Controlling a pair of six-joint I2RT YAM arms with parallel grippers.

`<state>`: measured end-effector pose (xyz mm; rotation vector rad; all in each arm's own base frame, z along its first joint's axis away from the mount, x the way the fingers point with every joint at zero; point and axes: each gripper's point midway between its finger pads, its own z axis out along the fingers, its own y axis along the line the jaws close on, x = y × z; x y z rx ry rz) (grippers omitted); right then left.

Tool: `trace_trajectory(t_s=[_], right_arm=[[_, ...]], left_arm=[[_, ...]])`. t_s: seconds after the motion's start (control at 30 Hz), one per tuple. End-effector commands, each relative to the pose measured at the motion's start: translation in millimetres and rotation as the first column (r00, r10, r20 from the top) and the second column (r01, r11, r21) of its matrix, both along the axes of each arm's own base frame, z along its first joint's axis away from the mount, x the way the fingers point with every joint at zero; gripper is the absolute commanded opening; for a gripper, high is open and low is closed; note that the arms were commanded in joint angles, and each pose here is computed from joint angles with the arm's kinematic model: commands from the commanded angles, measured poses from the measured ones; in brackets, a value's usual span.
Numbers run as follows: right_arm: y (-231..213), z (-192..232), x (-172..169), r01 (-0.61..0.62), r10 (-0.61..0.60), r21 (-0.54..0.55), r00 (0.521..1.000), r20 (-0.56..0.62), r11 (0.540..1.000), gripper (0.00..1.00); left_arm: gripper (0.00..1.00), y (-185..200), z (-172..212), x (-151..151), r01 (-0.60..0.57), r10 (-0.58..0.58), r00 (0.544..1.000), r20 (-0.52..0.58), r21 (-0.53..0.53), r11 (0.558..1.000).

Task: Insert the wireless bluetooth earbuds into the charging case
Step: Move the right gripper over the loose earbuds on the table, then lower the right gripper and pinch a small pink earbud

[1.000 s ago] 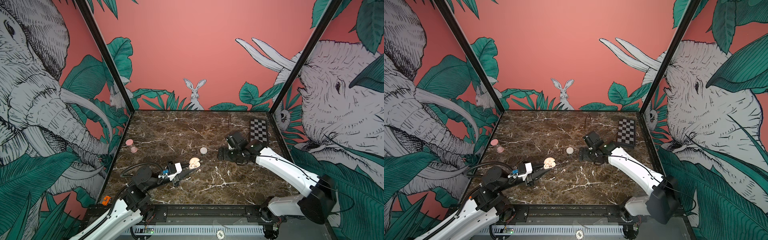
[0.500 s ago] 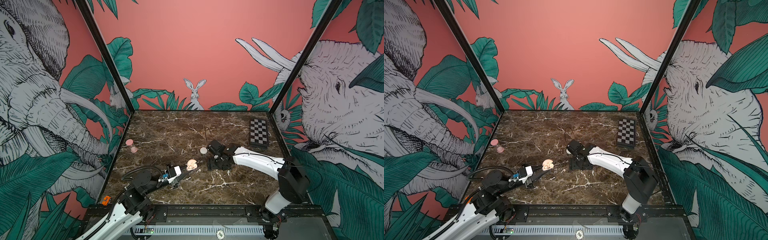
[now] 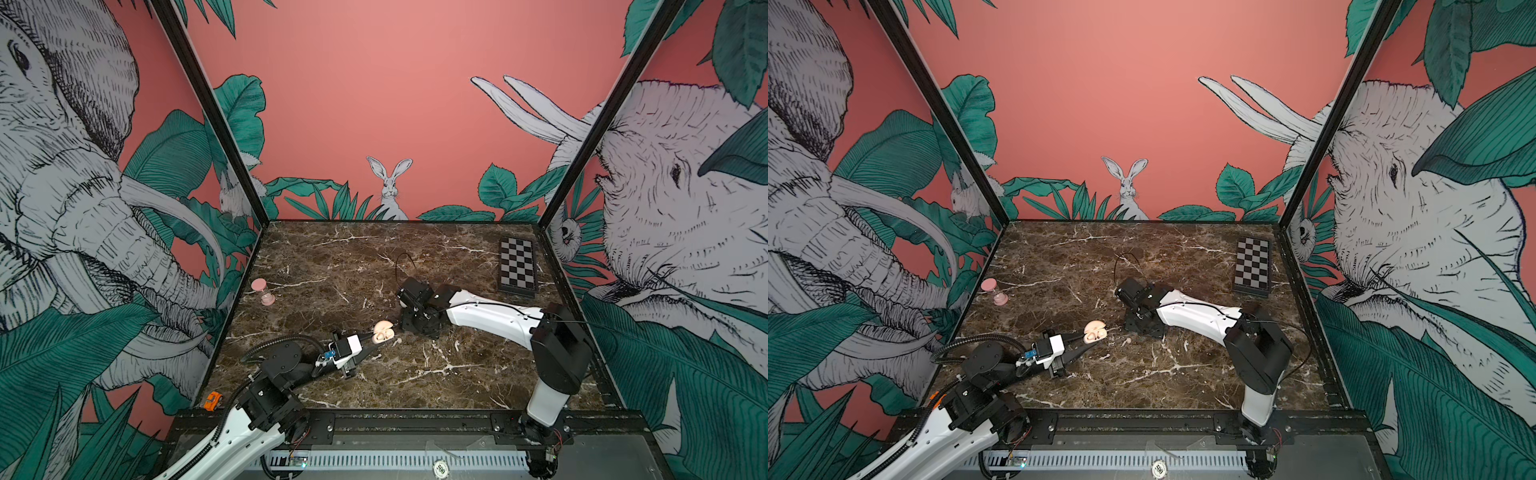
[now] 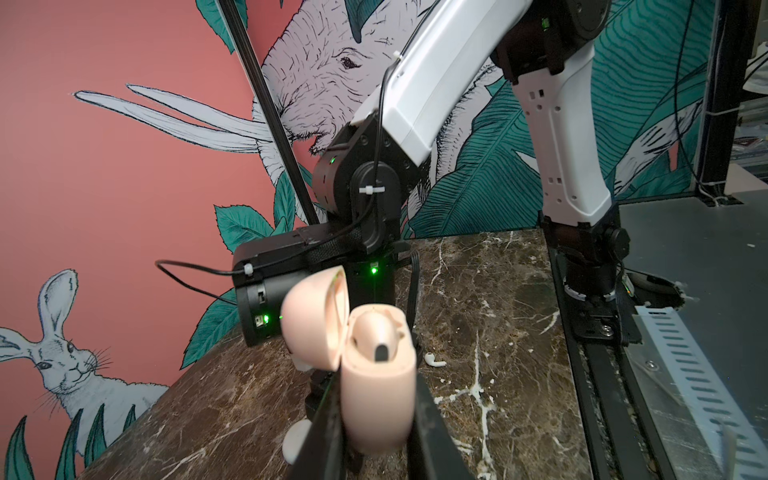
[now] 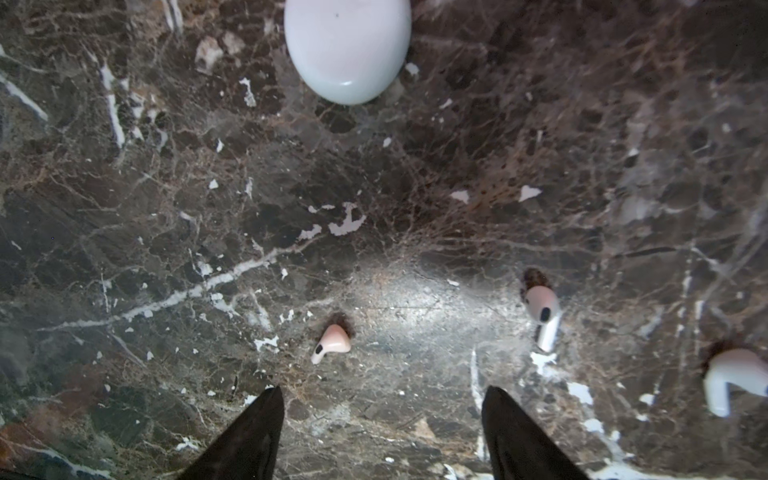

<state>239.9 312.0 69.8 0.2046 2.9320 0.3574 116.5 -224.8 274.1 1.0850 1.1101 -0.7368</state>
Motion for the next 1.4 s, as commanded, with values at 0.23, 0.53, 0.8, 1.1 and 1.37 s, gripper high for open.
trace_trajectory(t_s=[0.23,0.53,0.8,1.1,1.37], right_arm=[[13,-7,-5,0.166,-0.166,0.013,0.986,-0.020,0.986,0.61],[42,-17,-6,0.157,-0.153,0.055,0.985,-0.076,0.986,0.58],[42,-23,-8,0.187,-0.182,0.065,0.980,-0.082,0.980,0.50],[43,-30,-11,0.196,-0.190,0.060,0.977,-0.096,0.979,0.48],[40,-35,-13,0.199,-0.194,0.037,0.975,-0.104,0.979,0.46]], left_arm=[[0.00,1,0,-4,0.013,-0.013,0.999,0.033,-0.002,1.000],[0.00,1,-1,-6,0.018,-0.018,0.999,0.037,0.005,1.000],[0.00,1,-2,-6,0.018,-0.018,0.999,0.040,0.010,1.000],[0.00,1,-3,-7,0.021,-0.022,0.999,0.039,0.014,1.000],[0.00,1,-3,-7,0.021,-0.022,0.999,0.042,0.015,1.000]])
